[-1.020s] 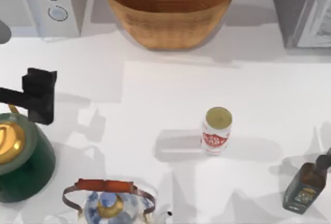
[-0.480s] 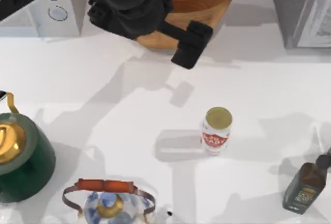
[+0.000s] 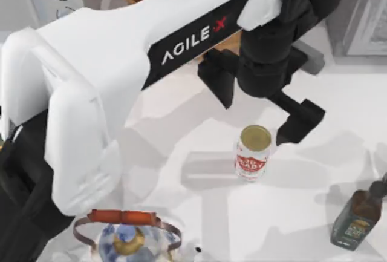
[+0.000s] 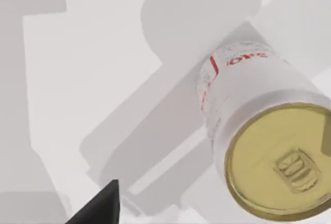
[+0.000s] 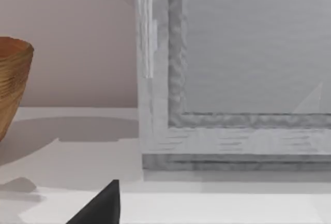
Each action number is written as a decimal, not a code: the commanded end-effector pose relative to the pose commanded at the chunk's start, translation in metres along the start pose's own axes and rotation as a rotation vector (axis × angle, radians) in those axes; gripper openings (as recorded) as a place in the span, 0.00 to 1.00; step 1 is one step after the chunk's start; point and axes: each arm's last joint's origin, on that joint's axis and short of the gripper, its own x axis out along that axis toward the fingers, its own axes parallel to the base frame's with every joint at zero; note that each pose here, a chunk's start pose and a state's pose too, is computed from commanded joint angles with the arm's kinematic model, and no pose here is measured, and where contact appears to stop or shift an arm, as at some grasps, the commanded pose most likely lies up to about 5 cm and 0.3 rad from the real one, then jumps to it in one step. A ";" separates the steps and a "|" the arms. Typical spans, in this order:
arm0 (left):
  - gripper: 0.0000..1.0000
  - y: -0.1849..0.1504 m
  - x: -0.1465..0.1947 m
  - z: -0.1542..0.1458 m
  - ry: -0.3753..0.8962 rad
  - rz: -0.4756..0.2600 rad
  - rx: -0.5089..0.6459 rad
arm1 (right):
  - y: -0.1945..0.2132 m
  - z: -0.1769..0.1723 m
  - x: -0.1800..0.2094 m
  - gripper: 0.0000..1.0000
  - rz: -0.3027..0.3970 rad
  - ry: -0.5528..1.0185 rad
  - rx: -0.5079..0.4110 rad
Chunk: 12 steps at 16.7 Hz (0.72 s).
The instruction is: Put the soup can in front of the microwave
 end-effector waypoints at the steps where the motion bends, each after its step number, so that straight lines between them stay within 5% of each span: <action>1: 1.00 -0.005 0.005 0.002 0.019 0.001 0.009 | 0.000 0.000 0.000 1.00 0.000 0.000 0.000; 12: 1.00 -0.007 0.033 0.004 0.033 0.002 0.016 | 0.000 0.000 0.000 1.00 0.000 0.000 0.000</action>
